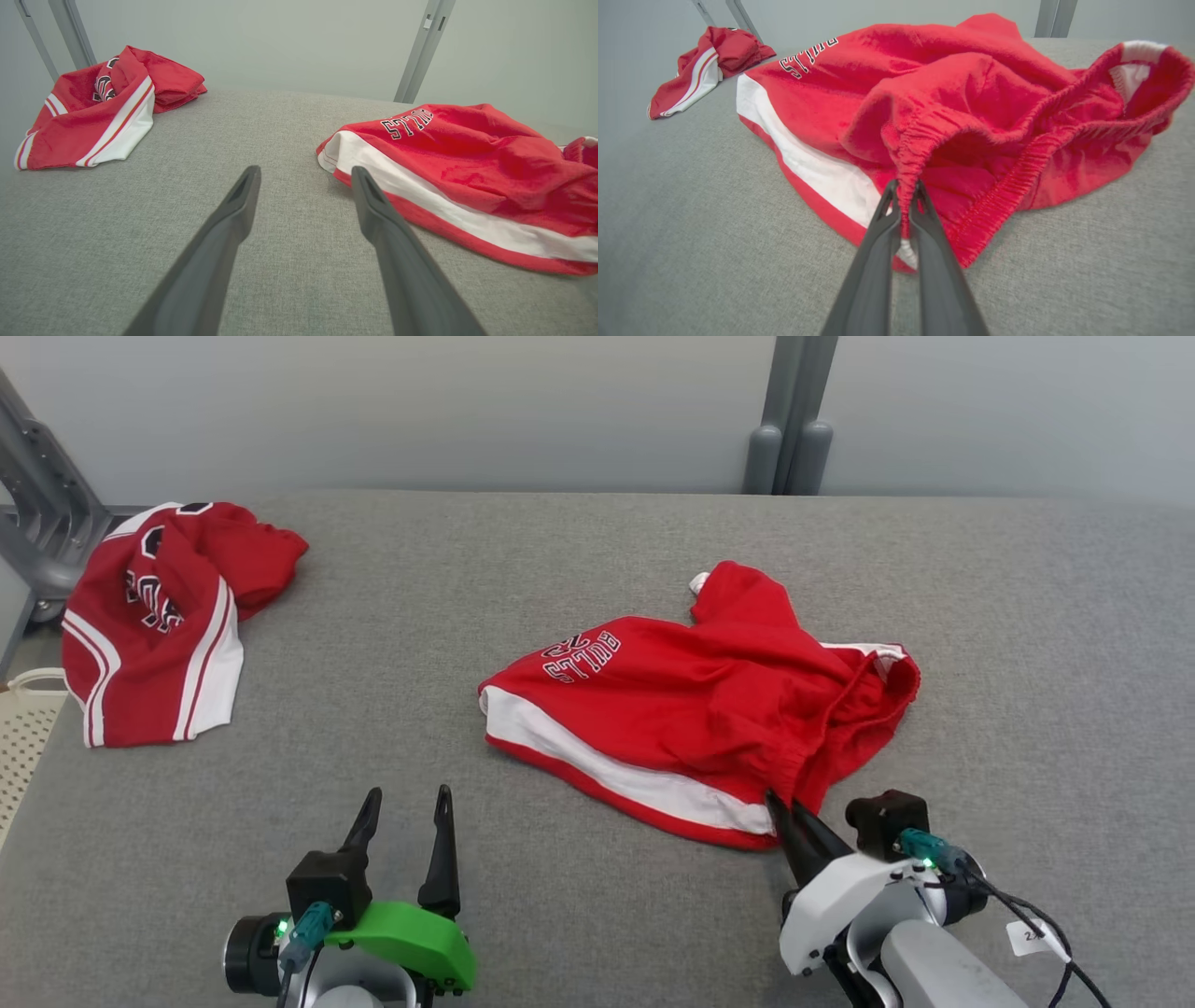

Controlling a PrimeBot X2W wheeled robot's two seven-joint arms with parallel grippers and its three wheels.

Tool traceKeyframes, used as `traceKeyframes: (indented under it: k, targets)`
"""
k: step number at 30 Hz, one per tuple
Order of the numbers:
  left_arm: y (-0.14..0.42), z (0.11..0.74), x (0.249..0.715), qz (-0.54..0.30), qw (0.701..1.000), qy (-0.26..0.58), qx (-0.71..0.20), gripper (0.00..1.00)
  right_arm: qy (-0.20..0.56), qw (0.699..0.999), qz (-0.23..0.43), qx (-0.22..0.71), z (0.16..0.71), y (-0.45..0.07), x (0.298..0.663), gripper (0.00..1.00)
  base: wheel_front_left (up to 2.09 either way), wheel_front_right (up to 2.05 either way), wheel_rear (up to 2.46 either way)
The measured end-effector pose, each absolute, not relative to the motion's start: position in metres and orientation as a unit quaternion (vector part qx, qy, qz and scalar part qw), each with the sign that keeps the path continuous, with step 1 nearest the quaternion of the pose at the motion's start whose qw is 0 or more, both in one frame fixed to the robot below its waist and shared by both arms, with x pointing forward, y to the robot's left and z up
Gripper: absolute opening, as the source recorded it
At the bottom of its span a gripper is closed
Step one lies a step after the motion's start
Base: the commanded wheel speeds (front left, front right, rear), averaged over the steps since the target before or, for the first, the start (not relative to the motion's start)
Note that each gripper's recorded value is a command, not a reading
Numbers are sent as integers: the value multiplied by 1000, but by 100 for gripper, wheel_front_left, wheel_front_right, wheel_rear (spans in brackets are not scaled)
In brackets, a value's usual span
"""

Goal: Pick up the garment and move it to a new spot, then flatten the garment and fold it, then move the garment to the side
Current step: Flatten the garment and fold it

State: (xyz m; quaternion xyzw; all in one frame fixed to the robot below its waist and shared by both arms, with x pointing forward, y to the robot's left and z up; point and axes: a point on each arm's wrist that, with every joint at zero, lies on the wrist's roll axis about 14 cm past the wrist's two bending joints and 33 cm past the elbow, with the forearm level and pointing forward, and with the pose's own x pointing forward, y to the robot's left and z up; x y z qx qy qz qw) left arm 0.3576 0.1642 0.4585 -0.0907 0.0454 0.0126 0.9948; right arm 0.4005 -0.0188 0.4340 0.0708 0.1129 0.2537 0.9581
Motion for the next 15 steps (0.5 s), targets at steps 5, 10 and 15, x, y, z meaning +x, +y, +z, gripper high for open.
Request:
traceKeyframes:
  k: [5,10,15]
  targets:
    - [154,456,362,-1,994,50,-92,100,92,968,213,92,446,-44,409,0,0,0,0]
    - [142,455,367,-20,994,52,-94,100,96,977,170,84,440,-87,408,0,0,0,0]
    - [130,454,370,-39,993,56,-95,100,101,982,141,76,437,-119,409,0,0,0,0]
